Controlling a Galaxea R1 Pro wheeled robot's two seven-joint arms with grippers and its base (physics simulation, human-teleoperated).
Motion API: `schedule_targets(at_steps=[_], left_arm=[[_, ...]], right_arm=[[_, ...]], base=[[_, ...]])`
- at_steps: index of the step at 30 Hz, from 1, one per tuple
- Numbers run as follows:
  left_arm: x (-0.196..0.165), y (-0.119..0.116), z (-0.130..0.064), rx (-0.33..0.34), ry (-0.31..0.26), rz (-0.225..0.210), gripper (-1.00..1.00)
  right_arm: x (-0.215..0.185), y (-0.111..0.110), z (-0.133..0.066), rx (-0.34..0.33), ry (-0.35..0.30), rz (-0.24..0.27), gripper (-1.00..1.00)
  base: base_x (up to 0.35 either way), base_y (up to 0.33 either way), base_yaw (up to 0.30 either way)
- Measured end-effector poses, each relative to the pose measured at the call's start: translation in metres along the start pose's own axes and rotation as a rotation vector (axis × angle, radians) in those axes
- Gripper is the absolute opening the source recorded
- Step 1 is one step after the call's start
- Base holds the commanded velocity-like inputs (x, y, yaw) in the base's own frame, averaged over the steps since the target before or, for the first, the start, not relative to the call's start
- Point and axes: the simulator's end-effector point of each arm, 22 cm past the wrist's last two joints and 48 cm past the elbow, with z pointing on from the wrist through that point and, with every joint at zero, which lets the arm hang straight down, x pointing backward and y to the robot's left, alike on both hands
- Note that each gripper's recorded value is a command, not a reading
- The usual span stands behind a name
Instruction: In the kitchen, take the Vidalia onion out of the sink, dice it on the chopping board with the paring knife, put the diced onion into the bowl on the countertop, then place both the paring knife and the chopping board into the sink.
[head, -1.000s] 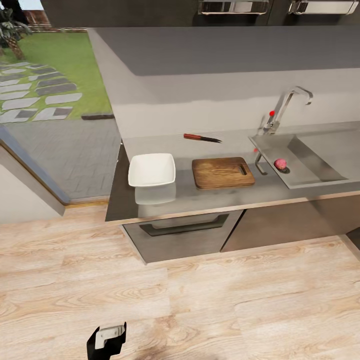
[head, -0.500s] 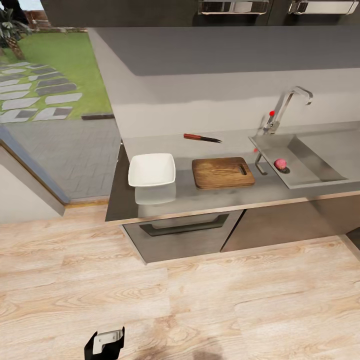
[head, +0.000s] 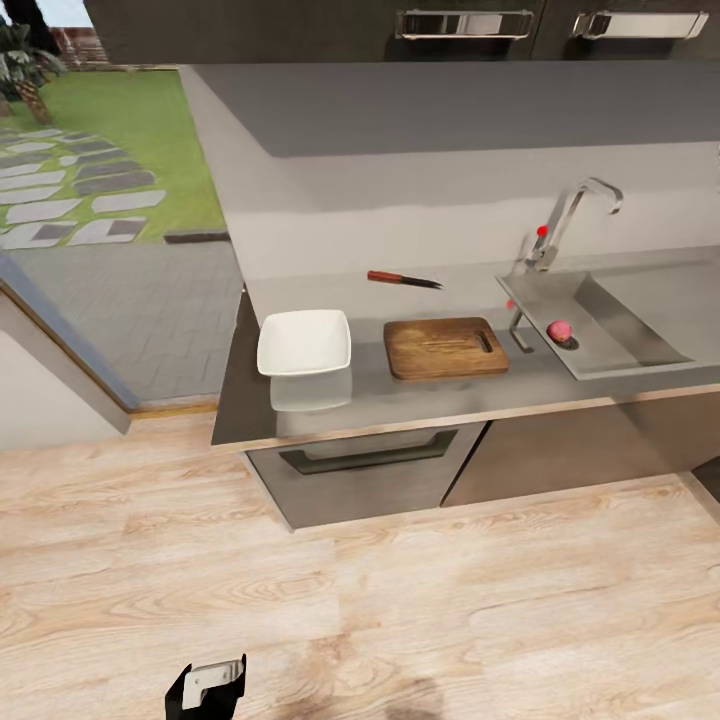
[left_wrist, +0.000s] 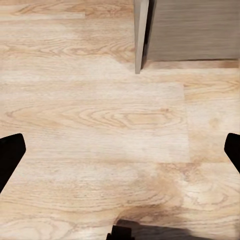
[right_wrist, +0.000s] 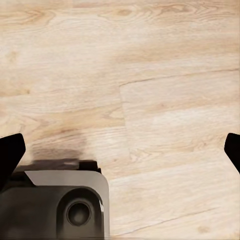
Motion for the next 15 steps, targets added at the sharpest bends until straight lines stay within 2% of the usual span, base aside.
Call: schedule_targets(at_steps=[15], left_arm=[[0.0003,-0.0003,-0.0001,-0.001,0.001,-0.001,1.0]], right_arm=[[0.009,0.0002,-0.002,0.0,0.018,-0.002,1.0]], base=[[0.0,0.0,0.0]])
